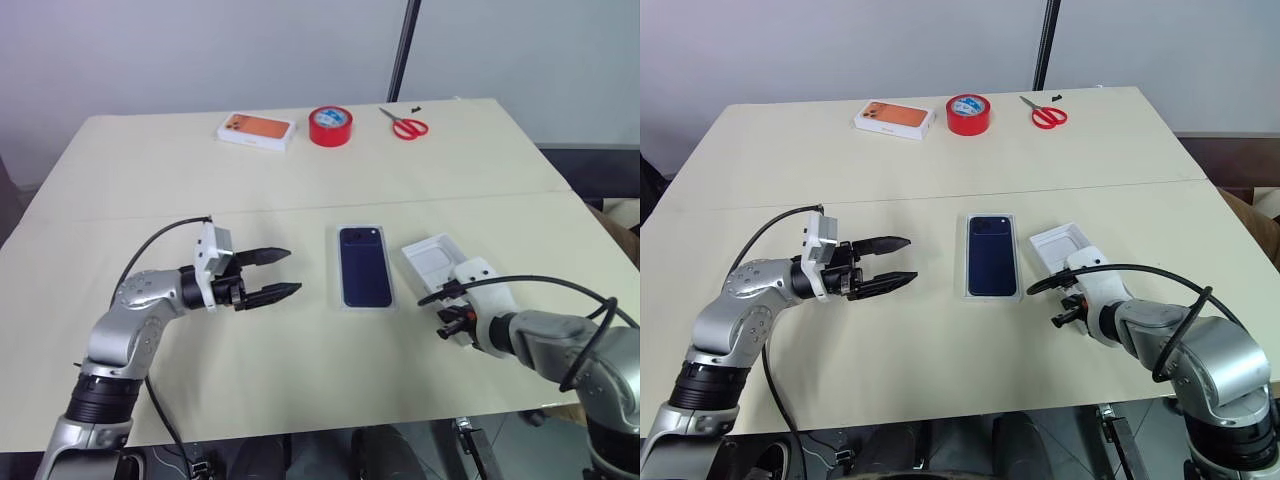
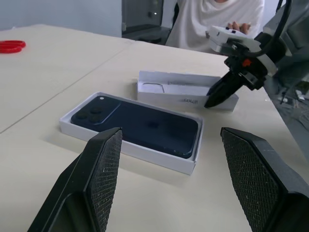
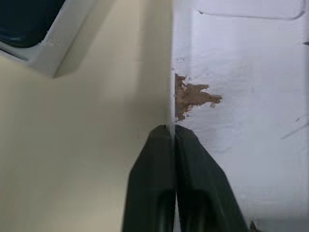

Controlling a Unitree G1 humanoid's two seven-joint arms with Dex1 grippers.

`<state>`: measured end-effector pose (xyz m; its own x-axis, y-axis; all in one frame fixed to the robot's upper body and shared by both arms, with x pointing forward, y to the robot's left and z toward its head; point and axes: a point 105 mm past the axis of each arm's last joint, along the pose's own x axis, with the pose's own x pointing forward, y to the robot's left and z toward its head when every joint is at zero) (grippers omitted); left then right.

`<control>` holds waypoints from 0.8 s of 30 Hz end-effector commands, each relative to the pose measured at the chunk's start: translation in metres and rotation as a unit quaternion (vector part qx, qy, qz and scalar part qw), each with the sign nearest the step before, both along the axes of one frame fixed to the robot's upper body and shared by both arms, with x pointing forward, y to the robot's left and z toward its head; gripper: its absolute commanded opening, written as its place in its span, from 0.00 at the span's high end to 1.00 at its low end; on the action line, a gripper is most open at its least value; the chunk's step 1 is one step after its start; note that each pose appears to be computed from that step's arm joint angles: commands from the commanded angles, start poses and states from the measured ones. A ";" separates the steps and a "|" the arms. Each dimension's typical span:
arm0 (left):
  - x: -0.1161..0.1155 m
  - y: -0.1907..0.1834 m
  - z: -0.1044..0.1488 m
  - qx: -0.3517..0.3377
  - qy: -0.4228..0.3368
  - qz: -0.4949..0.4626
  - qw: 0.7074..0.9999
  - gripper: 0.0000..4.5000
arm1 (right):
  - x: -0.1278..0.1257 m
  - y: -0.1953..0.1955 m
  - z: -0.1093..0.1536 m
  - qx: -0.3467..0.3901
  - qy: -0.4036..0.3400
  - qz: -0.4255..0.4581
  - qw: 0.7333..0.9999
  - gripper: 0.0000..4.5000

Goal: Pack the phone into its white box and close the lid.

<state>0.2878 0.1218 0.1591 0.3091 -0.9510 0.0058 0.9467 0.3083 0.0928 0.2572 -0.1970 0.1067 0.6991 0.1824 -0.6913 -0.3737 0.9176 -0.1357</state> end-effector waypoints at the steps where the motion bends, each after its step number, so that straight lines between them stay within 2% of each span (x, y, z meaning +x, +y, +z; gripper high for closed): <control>1: -0.002 -0.002 0.010 -0.004 -0.017 -0.004 1.000 0.24 | 0.006 0.000 0.004 0.015 -0.014 -0.022 1.000 0.99; 6: 0.004 -0.001 0.013 -0.007 -0.018 0.003 1.000 0.24 | 0.039 0.000 0.026 0.071 -0.061 -0.077 0.993 0.99; 12: 0.024 0.006 0.020 -0.037 -0.004 0.051 0.998 0.24 | 0.079 0.044 0.082 0.190 -0.156 0.000 0.969 0.99; 14: 0.032 0.011 0.027 -0.057 0.000 0.076 0.996 0.24 | 0.082 0.068 0.091 0.251 -0.175 0.037 0.951 0.99; 18: 0.045 0.023 0.033 -0.084 0.017 0.118 0.989 0.24 | 0.074 0.113 0.091 0.370 -0.151 0.098 0.911 0.99; 24: 0.056 0.036 0.030 -0.114 0.031 0.159 0.980 0.24 | 0.074 0.124 0.102 0.558 -0.102 0.089 0.819 0.99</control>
